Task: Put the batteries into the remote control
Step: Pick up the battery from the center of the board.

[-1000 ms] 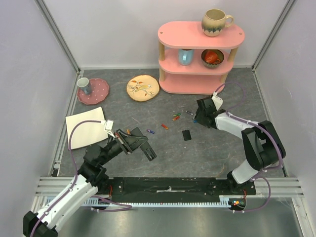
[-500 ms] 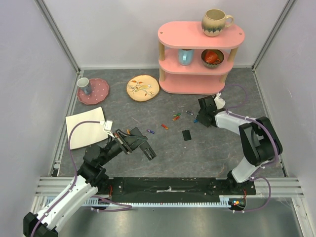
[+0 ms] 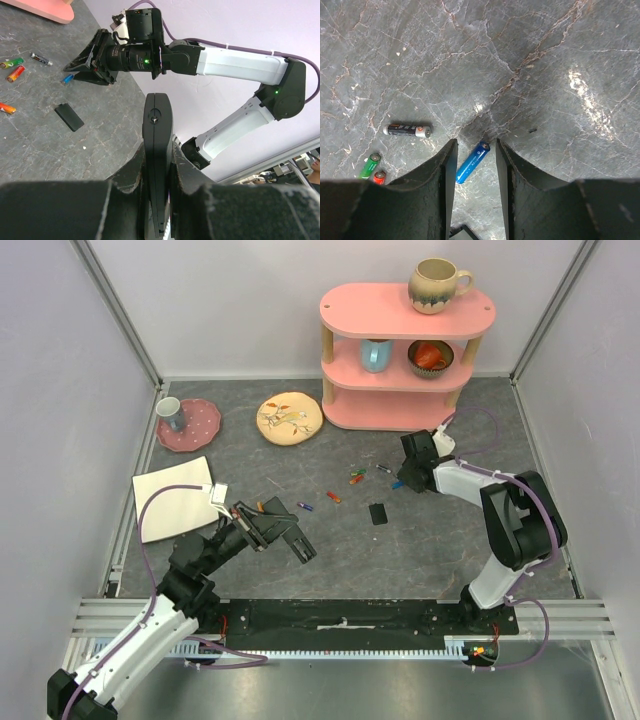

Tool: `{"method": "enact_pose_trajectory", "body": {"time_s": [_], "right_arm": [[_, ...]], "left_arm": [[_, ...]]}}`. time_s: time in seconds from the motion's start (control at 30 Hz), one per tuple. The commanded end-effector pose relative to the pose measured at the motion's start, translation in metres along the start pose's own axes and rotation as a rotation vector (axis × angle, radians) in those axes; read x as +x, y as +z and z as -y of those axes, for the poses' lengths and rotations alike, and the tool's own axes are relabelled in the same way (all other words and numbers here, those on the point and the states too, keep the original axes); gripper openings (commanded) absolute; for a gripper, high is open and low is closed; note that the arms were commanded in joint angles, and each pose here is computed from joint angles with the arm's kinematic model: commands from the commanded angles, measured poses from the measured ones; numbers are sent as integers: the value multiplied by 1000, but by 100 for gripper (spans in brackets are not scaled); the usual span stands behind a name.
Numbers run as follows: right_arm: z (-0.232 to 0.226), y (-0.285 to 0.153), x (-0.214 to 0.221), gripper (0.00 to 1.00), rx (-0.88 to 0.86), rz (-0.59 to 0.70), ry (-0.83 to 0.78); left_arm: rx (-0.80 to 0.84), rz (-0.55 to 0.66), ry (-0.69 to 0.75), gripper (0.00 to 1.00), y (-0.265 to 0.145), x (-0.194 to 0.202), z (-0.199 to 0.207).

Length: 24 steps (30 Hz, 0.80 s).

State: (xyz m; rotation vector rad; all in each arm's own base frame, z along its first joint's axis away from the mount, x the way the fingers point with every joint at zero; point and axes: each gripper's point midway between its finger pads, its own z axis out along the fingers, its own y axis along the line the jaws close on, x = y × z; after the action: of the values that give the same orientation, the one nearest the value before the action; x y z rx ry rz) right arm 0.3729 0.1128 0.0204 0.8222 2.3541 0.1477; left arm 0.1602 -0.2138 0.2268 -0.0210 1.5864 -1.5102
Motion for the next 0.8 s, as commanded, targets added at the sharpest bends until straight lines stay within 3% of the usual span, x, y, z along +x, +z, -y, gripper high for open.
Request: {"method": "enact_pose_trajectory", "body": {"time_s": [0.0, 0.1, 0.23, 0.4, 0.77], "right_arm": [[21, 5, 17, 43, 80, -60, -45], [25, 3, 19, 44, 87, -69, -48], [27, -2, 23, 53, 100, -82, -55], [25, -8, 26, 55, 121, -90, -20], [29, -5, 35, 42, 192, -96, -43]], "left_arm": [[-7, 10, 29, 2, 0, -2, -3], [-4, 11, 27, 2, 0, -2, -2], [-9, 18, 19, 2, 0, -3, -3], [-13, 26, 10, 2, 0, -3, -5], [-17, 40, 7, 2, -1, -7, -3]]}}
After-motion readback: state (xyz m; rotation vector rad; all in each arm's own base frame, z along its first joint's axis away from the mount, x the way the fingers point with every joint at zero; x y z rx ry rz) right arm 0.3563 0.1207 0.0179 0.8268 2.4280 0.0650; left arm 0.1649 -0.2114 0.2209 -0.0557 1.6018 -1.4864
